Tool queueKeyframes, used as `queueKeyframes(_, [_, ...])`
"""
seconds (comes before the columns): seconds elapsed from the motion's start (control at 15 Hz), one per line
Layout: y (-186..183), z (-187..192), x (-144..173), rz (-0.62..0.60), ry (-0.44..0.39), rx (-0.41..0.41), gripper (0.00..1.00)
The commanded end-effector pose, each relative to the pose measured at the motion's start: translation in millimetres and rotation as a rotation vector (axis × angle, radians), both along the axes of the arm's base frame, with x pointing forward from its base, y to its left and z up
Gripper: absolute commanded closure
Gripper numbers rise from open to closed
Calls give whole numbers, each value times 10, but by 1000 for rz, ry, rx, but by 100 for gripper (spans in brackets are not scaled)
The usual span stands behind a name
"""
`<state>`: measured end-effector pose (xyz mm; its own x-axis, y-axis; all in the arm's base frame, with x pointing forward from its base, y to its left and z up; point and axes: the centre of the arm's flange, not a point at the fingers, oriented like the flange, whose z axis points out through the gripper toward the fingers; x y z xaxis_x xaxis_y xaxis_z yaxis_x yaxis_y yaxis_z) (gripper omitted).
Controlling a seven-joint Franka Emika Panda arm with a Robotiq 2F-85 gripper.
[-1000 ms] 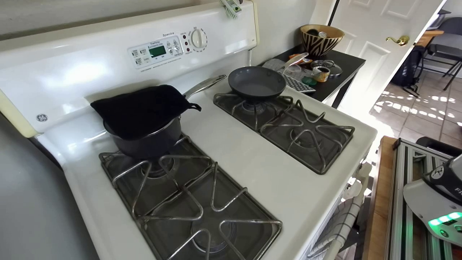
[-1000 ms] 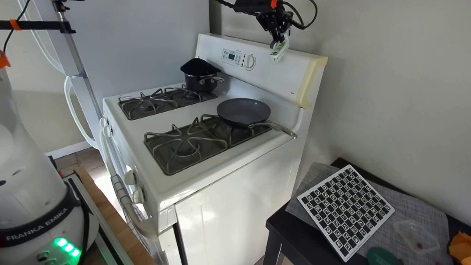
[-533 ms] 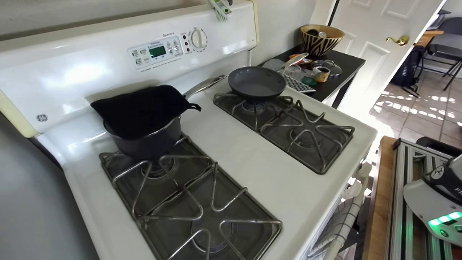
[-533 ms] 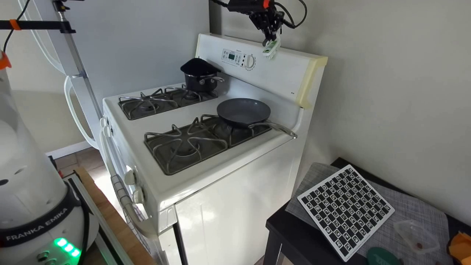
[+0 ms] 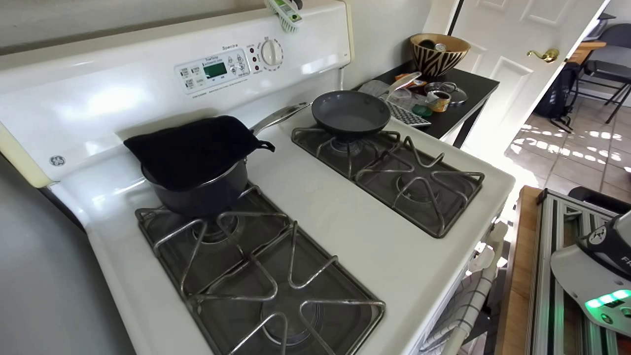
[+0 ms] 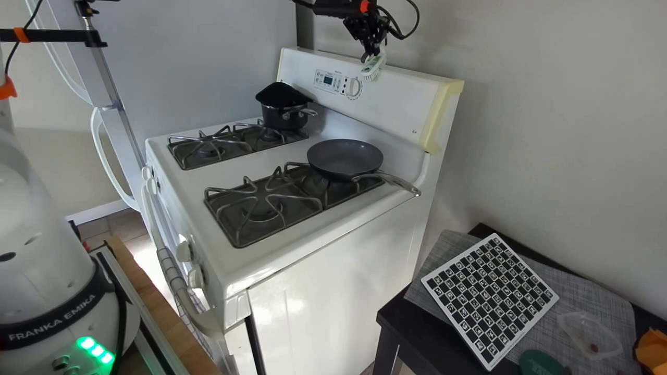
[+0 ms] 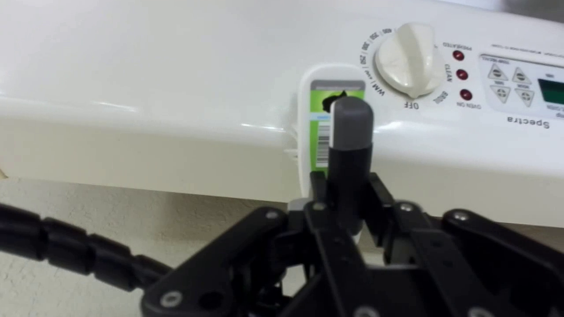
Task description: Use the brush to clean the top of the stove
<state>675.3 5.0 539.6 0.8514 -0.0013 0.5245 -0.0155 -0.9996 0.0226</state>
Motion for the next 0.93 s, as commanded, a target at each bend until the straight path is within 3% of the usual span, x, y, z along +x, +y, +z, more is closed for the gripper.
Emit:
queueKeyframes(0.0, [243, -189, 195, -3, 28, 17, 96])
queueKeyframes(0.87, [650, 307, 44, 32, -16, 25, 96])
